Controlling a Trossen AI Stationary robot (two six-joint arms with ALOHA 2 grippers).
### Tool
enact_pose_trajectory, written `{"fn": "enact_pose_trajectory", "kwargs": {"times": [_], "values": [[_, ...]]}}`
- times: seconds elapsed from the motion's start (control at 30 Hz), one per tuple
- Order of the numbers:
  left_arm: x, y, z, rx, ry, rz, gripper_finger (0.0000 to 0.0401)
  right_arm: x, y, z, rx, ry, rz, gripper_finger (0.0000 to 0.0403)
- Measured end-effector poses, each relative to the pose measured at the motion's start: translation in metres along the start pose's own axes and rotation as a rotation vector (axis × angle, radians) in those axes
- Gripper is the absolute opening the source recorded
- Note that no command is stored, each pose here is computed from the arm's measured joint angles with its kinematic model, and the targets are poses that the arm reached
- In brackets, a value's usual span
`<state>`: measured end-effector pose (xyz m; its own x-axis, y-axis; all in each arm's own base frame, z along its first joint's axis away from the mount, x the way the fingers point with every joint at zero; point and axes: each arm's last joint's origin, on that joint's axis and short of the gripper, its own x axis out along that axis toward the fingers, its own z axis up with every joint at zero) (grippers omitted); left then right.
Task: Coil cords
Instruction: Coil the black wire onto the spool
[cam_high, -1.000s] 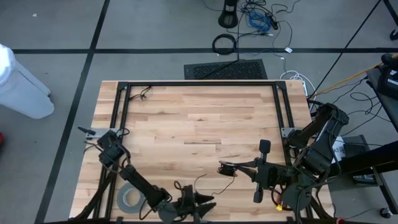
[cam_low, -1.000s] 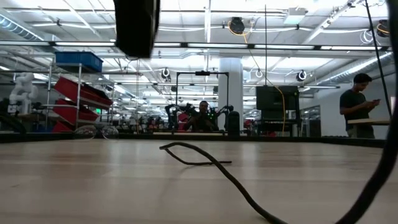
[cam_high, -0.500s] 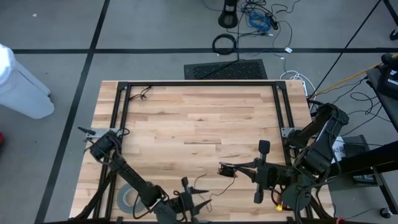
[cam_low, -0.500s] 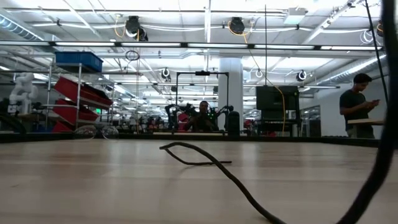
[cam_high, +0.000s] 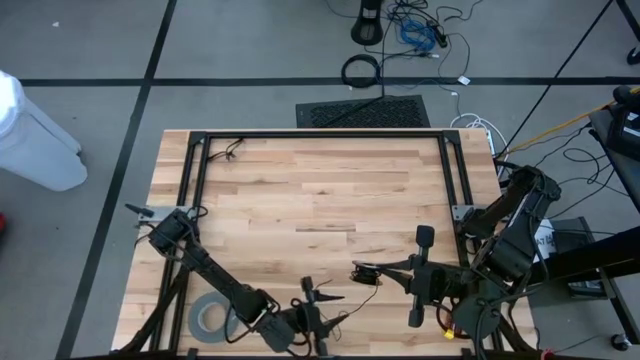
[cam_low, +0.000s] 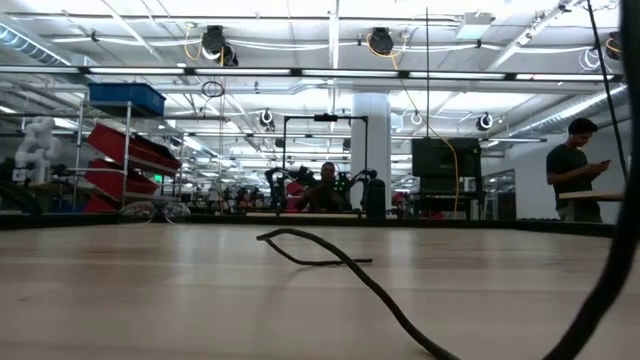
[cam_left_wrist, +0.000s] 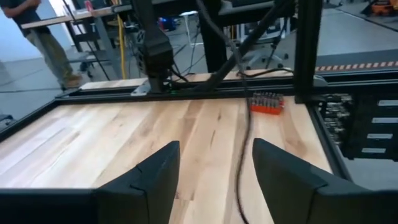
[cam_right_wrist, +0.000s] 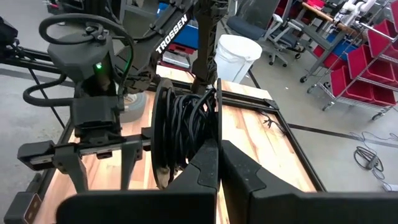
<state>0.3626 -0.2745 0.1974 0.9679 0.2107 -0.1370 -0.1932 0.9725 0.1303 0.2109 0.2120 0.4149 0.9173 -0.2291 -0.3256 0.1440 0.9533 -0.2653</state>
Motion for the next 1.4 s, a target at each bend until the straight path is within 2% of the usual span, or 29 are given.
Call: {"fn": "enact_pose_trajectory", "kwargs": {"times": [0.13,0.27,0.63,0.77,0.87,1.1,1.3,1.4], "values": [[0.0012,0.0008,0.0000,0.021,0.001,-0.006,0.0216,0.0000,0.0000,0.0000,-0.001,0.000,0.000,0.0000],[0.0030,0.0023,-0.0002,0.026,0.004,-0.005,0.0207,0.0000,0.0000,0.0001,-0.005,-0.001,-0.001,0.0000],[0.0037,0.0023,-0.0011,0.061,0.011,-0.026,0.0089,0.0000,0.0000,0.0002,-0.005,-0.001,-0.001,0.0000],[0.0064,0.0024,-0.0010,0.053,0.014,-0.100,0.0070,0.0000,0.0000,0.0002,-0.005,-0.002,-0.003,0.0000],[0.0080,0.0032,-0.0009,0.034,0.016,-0.117,0.0069,0.0000,0.0000,0.0002,-0.005,-0.003,-0.003,0.0000],[0.0080,0.0054,-0.0008,0.059,0.013,-0.039,0.0065,0.0001,-0.0002,0.0003,-0.005,-0.003,-0.006,0.0000],[0.0080,0.0055,-0.0010,0.059,0.015,-0.034,0.0011,0.0001,-0.0002,0.0003,-0.005,-0.003,-0.006,0.0000],[0.0074,0.0065,-0.0017,0.068,0.019,0.017,0.0007,0.0000,-0.0001,0.0003,-0.005,-0.003,-0.006,0.0000]]}}
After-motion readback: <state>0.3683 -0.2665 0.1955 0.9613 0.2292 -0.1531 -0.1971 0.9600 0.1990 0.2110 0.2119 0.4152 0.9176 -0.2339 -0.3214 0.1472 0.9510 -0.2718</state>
